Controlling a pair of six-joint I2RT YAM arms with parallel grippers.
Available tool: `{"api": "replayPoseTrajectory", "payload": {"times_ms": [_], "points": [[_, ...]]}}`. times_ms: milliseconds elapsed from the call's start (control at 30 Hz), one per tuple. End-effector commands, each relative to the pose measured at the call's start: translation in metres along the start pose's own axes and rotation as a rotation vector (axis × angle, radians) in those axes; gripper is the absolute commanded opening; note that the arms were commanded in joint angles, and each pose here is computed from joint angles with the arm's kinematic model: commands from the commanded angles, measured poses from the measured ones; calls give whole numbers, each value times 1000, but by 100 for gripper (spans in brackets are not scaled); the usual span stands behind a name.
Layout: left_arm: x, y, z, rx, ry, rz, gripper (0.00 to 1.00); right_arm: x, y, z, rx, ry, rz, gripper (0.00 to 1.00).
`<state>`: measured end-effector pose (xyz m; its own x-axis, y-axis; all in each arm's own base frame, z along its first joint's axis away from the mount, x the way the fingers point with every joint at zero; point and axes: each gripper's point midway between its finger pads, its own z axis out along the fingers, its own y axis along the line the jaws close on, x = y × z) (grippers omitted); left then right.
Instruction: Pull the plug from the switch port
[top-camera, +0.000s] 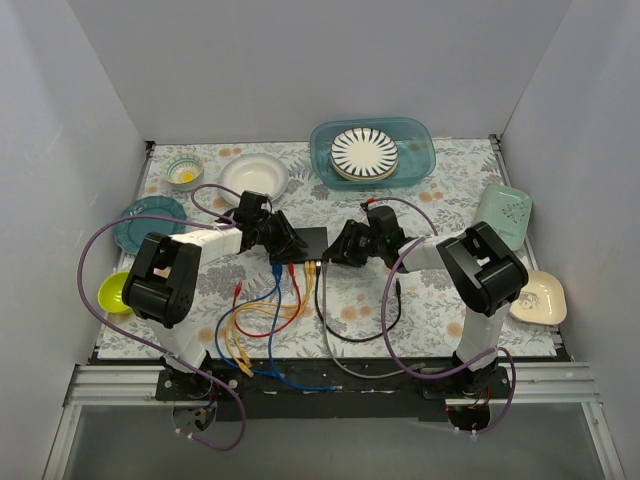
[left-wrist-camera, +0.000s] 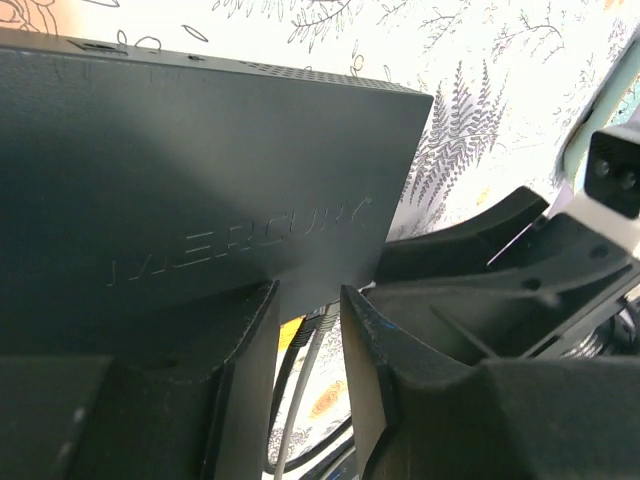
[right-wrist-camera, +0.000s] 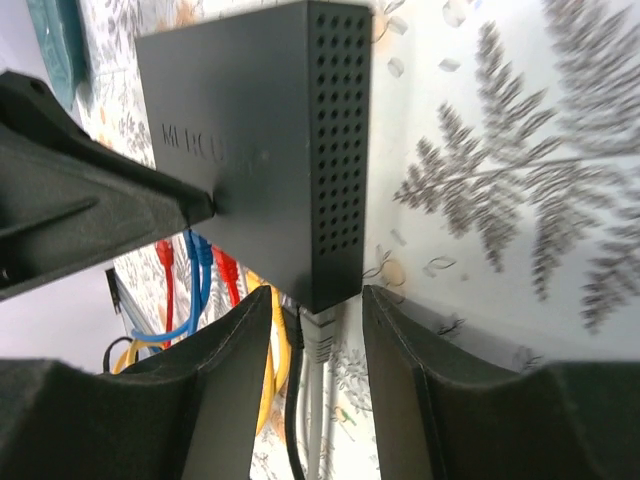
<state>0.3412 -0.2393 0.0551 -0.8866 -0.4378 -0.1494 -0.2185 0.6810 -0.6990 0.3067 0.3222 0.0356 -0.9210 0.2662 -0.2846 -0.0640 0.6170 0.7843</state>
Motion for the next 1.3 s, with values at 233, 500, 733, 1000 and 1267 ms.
{"api": "replayPoseTrajectory", "payload": {"times_ms": [233,500,733,1000,1267], "points": [[-30,-15,-6,-3,-69,6,37,8,-19,-1,36,13,11,46],[-39,-18,12,9,-43,-26,38,23,-11,-4,30,44,12,46],[-21,10,22,-43,5,-50,38,29,-15,0,55,61,8,46],[-14,15,22,-45,25,-47,37,25,-17,9,52,45,49,42],[-12,15,20,-40,26,-43,37,24,-15,12,21,24,141,37]]}}
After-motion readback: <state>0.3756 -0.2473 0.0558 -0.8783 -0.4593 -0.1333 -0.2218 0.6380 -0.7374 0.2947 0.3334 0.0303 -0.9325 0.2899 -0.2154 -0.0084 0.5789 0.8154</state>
